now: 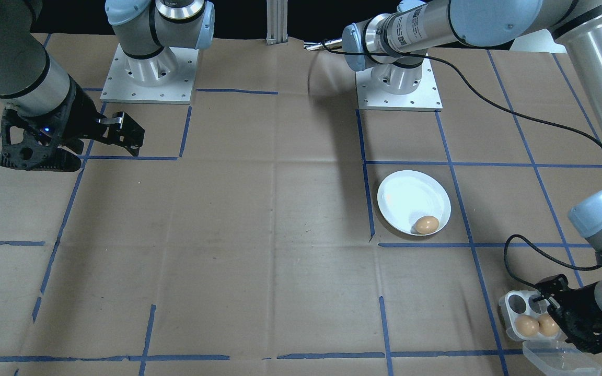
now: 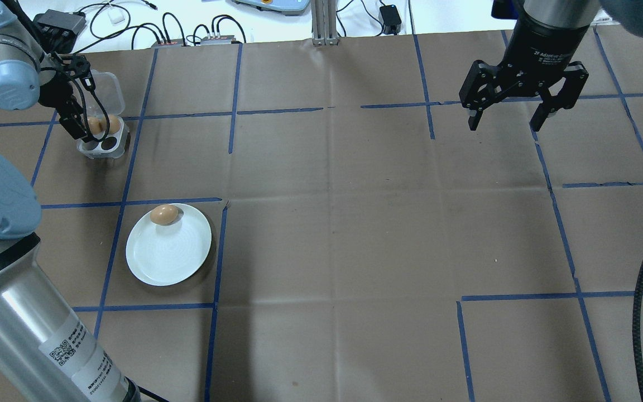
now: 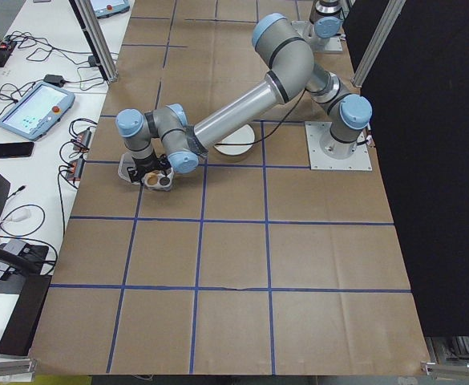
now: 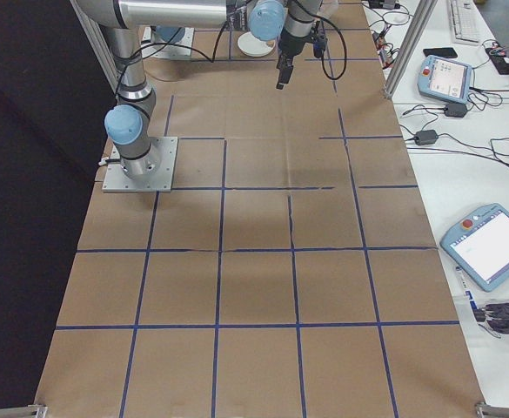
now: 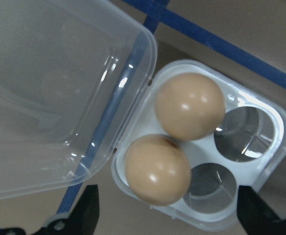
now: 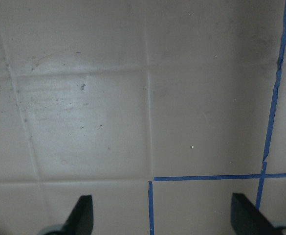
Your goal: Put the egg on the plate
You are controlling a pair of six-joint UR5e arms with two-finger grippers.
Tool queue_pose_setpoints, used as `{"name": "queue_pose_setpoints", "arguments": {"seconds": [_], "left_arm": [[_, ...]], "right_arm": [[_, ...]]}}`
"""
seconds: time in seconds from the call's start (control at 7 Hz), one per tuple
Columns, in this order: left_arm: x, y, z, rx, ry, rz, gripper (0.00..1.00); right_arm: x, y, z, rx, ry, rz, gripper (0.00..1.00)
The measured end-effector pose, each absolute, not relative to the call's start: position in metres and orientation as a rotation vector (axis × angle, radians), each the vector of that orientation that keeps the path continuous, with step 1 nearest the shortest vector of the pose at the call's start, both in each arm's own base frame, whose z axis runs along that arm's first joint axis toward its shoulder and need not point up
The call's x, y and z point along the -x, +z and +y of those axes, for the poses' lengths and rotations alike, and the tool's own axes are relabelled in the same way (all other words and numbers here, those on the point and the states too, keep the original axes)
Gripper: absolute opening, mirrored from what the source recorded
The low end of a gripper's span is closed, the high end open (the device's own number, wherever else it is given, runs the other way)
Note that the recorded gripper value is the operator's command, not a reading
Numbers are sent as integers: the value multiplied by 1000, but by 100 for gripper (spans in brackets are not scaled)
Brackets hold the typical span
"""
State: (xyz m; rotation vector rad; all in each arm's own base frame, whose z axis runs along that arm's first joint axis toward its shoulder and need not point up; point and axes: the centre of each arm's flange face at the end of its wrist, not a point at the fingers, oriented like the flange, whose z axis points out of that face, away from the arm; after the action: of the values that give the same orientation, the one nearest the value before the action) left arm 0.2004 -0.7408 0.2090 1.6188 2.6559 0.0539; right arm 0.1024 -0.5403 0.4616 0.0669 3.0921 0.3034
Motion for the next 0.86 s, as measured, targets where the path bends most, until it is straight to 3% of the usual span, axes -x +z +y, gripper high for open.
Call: {"name": "queue_pose_setpoints", "arguments": {"seconds": [0.14,0.86], "left_arm": [[-201,206,-741,-1613,51,2659,93],[-188,207,-746,-1592,38,2656,53]], "right_arm": [[-102,462,-540,-67,303,3092,100],[-102,462,-540,-67,302,3093,100]]}}
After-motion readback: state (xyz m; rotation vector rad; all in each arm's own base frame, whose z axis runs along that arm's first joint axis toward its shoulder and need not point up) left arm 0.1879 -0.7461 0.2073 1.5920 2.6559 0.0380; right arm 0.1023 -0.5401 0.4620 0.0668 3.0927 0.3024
